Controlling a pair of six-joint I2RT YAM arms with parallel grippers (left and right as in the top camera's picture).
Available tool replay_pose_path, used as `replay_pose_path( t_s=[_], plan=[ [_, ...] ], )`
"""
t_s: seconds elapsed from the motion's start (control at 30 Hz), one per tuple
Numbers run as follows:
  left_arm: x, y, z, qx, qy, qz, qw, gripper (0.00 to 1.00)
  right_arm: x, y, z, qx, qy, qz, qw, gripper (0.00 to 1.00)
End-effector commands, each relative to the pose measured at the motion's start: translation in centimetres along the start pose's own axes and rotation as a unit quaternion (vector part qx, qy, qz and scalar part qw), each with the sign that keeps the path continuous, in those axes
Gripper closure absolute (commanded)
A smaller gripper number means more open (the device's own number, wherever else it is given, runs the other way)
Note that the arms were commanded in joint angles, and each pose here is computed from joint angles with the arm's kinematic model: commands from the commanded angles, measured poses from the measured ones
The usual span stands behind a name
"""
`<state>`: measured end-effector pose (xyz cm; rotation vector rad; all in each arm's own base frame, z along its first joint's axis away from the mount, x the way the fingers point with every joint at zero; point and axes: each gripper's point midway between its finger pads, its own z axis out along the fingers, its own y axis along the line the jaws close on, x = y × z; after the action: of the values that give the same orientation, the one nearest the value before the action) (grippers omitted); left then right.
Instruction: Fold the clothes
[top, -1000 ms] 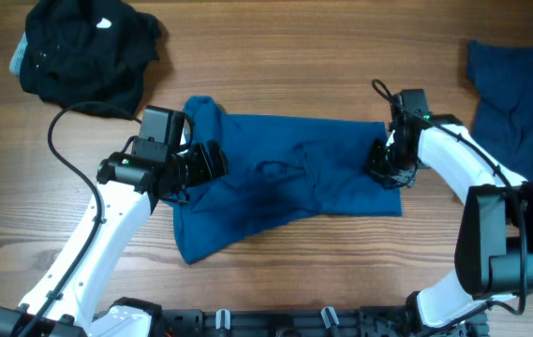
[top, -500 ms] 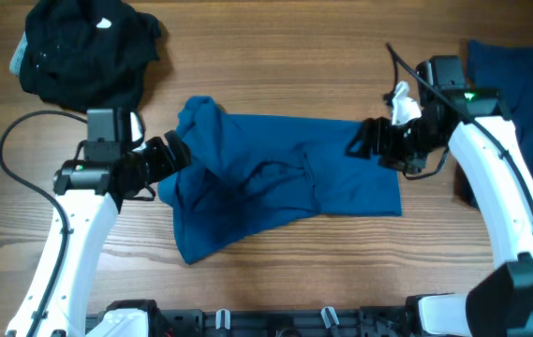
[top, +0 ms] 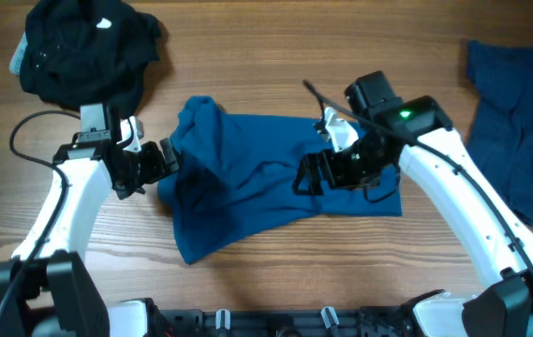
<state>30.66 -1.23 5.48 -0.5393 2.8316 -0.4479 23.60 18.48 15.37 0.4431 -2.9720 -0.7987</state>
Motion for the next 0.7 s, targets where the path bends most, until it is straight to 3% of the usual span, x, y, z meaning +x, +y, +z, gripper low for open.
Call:
replay_pose_path(
  t_s=[0.0,0.17,0.33,0.67],
  plan=[
    [-0.1,0.8,1.1,0.009,0.013,0.013,1.0,0.0,-0.2,-0.1,0.0,0.02,-0.005,0.005,1.0,0.01],
    [-0.3,0.8,3.3,0.028,0.029,0.015,0.999,0.0,-0.4,-0.1,0.0,0.019,-0.008,0.011,1.0,0.0],
    [0.2,-1.7,4.2,0.112,0.049,0.054,0.991,0.0,-0.6,-0.5,0.0,0.032,-0.013,0.009,0.999,0.0],
    [0.4,-1.2,5.5,0.112,0.058,0.075,0.989,0.0,-0.6,-0.7,0.0,0.037,-0.014,0.01,0.999,0.0]
  ],
)
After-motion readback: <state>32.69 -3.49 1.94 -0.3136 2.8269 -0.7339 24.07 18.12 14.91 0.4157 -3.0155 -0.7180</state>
